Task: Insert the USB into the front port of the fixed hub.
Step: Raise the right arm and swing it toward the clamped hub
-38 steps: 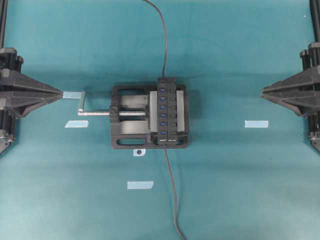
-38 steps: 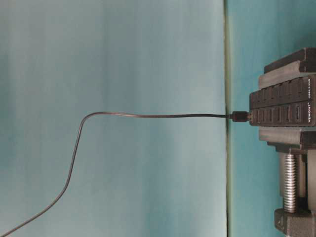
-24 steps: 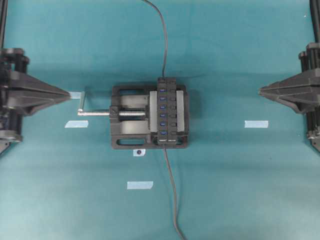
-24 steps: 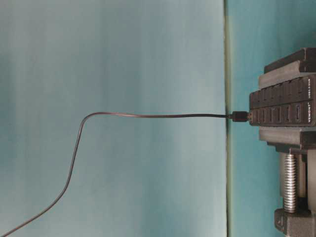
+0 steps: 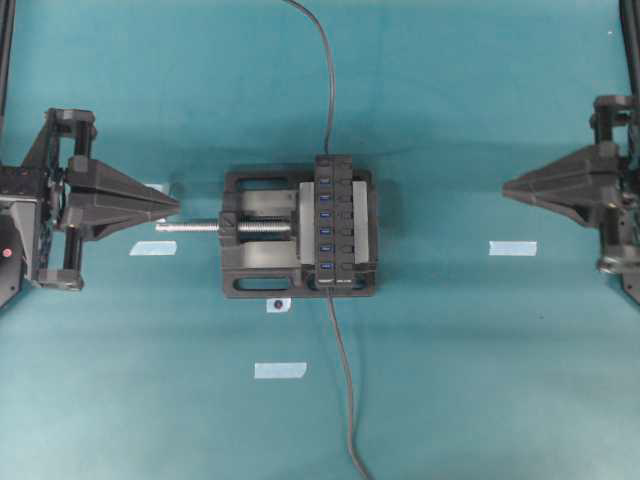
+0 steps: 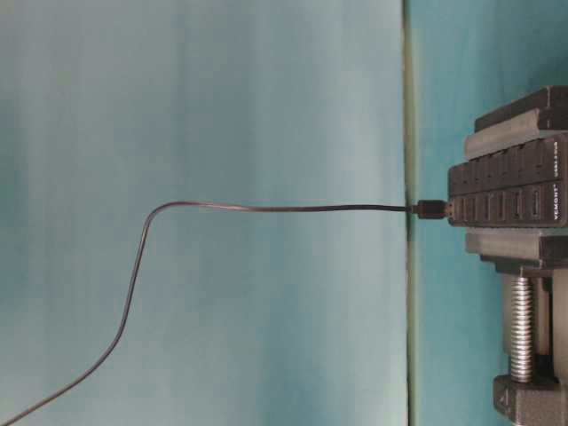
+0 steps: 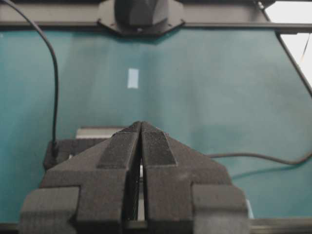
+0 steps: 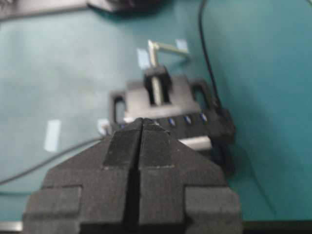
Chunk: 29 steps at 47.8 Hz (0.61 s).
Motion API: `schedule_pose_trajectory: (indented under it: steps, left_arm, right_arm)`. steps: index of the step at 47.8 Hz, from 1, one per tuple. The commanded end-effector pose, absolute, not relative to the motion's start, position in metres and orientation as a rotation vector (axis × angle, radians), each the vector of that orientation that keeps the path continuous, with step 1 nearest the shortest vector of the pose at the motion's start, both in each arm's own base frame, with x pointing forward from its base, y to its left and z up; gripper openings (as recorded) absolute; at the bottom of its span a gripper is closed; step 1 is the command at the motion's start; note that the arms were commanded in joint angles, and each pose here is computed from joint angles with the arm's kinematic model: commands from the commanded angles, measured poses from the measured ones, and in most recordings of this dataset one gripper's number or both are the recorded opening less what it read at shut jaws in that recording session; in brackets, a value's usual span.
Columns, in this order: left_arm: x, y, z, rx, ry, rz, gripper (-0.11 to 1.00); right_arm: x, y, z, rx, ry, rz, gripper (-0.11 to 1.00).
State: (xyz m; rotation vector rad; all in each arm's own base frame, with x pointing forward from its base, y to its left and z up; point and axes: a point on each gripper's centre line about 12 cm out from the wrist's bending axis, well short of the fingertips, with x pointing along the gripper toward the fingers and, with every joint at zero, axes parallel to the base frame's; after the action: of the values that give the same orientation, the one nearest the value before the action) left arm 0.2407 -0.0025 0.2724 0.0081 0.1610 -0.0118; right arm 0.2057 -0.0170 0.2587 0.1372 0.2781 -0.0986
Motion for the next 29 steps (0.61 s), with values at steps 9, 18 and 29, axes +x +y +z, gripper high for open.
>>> schedule_pose_trajectory:
  steps: [9, 18, 29]
  left_arm:
    - [0.245, -0.006, 0.287, 0.011, 0.155, -0.025, 0.0]
    - [0.244, -0.006, 0.286, 0.011, 0.167, -0.027, 0.0]
    - [0.244, -0.006, 0.286, 0.011, 0.176, -0.027, 0.0]
  right_arm:
    - [0.225, -0.041, 0.26, 0.106, 0.364, -0.193, -0.06]
    - [0.237, -0.055, 0.25, 0.061, 0.423, -0.227, -0.06]
    - [0.254, -0.067, 0.238, 0.021, 0.498, -0.242, -0.06]
